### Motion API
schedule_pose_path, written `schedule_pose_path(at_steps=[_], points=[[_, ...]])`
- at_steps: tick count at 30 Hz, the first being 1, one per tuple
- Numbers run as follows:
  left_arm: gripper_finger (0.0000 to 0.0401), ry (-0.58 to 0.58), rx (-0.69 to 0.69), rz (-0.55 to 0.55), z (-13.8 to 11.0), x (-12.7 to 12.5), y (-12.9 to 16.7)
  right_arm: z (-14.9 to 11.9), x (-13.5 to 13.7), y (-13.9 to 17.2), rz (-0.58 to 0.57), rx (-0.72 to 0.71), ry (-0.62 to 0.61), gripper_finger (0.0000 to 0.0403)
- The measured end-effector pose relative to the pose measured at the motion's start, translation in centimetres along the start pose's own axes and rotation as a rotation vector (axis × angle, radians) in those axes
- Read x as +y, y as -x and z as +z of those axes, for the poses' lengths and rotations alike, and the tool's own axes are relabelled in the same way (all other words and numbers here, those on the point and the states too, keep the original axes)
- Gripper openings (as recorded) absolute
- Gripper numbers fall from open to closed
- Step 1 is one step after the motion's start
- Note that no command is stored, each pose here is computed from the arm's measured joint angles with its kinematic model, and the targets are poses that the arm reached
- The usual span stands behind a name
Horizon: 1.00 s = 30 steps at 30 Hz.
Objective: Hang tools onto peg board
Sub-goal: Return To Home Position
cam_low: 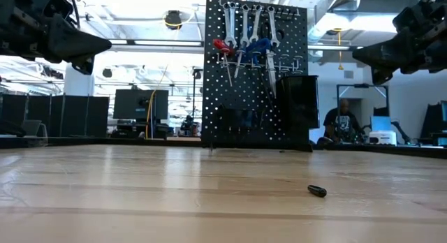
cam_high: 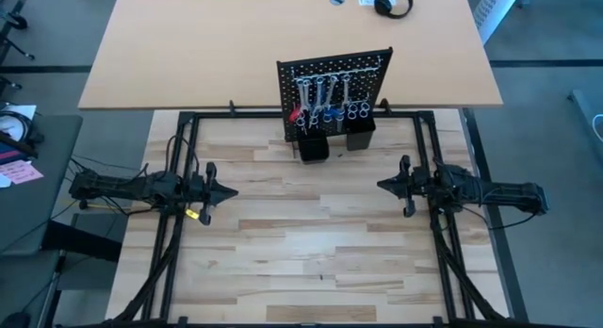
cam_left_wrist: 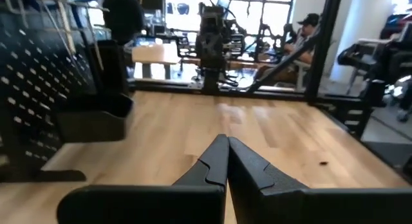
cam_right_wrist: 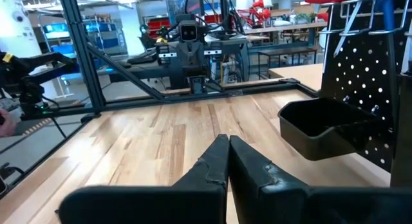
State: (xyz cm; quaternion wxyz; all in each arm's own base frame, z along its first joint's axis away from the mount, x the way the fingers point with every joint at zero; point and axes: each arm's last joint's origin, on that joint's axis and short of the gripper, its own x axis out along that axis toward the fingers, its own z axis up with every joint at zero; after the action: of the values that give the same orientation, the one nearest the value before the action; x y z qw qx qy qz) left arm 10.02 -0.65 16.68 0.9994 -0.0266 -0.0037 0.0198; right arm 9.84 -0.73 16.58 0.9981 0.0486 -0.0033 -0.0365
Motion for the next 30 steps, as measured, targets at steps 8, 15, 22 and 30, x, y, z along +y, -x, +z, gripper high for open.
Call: schedule_pose_path(at_steps=[8, 15, 22, 30], points=[[0.0000, -0.091, 0.005, 0.009, -0.04, 0.02, -0.04, -0.03, 0.00, 0.00, 0.000, 0.002, 0.000, 0.0016], [0.0000, -0.094, 0.005, 0.009, -0.03, 0.02, -0.04, -0.04, -0.01, 0.00, -0.001, 0.002, 0.000, 0.0016], [0.0000, -0.094, 0.005, 0.009, -0.04, 0.02, -0.04, -0.06, -0.01, -0.01, -0.001, 0.004, 0.000, 0.0016], [0.0000, -0.094, 0.005, 0.009, -0.04, 0.02, -0.04, -0.06, -0.01, -0.01, -0.001, 0.003, 0.000, 0.0016]])
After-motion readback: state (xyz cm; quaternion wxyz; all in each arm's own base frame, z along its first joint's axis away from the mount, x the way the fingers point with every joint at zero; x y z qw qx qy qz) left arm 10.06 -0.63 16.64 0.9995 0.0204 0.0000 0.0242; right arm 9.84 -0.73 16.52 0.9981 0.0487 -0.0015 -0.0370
